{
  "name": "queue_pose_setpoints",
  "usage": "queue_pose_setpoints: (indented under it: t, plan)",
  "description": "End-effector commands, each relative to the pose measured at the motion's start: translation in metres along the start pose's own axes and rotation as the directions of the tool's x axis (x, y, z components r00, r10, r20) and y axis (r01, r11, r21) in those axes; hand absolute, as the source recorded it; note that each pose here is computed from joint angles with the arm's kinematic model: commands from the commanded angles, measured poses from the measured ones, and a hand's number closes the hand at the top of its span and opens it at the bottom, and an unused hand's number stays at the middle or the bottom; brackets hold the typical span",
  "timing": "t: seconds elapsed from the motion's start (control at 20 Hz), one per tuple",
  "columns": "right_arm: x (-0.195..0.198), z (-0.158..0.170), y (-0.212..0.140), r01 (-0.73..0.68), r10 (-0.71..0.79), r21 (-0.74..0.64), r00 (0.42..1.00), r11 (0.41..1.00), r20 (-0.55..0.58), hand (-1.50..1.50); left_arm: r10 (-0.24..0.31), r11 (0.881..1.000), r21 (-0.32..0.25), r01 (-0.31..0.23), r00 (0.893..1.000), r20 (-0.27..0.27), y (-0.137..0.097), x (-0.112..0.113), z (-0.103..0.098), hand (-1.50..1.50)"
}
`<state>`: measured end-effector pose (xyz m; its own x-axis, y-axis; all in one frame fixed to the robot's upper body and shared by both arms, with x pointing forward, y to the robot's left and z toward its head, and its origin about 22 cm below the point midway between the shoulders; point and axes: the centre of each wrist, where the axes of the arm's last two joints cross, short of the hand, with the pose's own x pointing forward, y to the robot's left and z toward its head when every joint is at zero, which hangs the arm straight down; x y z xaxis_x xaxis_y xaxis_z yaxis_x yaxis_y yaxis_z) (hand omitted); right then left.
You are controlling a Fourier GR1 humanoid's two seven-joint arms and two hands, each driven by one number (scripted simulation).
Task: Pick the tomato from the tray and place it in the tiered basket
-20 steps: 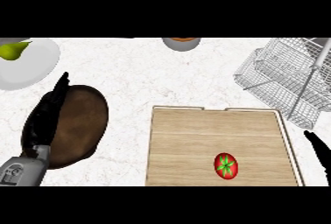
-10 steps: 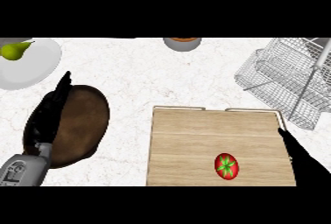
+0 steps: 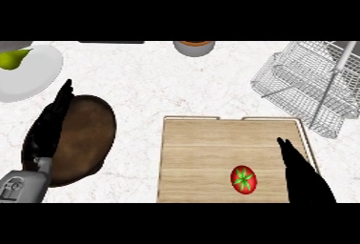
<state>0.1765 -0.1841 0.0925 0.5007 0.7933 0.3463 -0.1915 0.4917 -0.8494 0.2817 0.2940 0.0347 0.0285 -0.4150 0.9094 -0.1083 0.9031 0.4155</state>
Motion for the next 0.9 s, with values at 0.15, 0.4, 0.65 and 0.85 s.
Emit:
queue_pose_setpoints:
  t: [0.15, 0.4, 0.65, 0.85]
  plan:
    - [0.024, 0.002, 0.016, -0.127, 0.121, -0.016, 0.972, 0.992, -0.202, -1.50, -0.003, 1.000, 0.024, 0.004, 1.000, -0.003, -0.009, 0.002, -0.007, 0.00]
    - [0.036, 0.009, 0.020, -0.153, 0.143, -0.037, 0.968, 0.987, -0.205, -1.50, 0.001, 1.000, 0.012, -0.001, 1.000, -0.014, 0.000, -0.007, 0.009, 0.00]
    - [0.056, 0.009, 0.040, -0.162, 0.156, -0.010, 0.962, 0.987, -0.223, -1.50, -0.009, 1.000, 0.026, 0.009, 1.000, -0.008, 0.000, 0.003, -0.004, 0.00]
    - [0.051, 0.017, 0.050, -0.141, 0.136, -0.001, 0.956, 0.990, -0.261, -1.50, 0.008, 1.000, 0.001, -0.008, 1.000, -0.001, 0.008, -0.011, 0.010, 0.00]
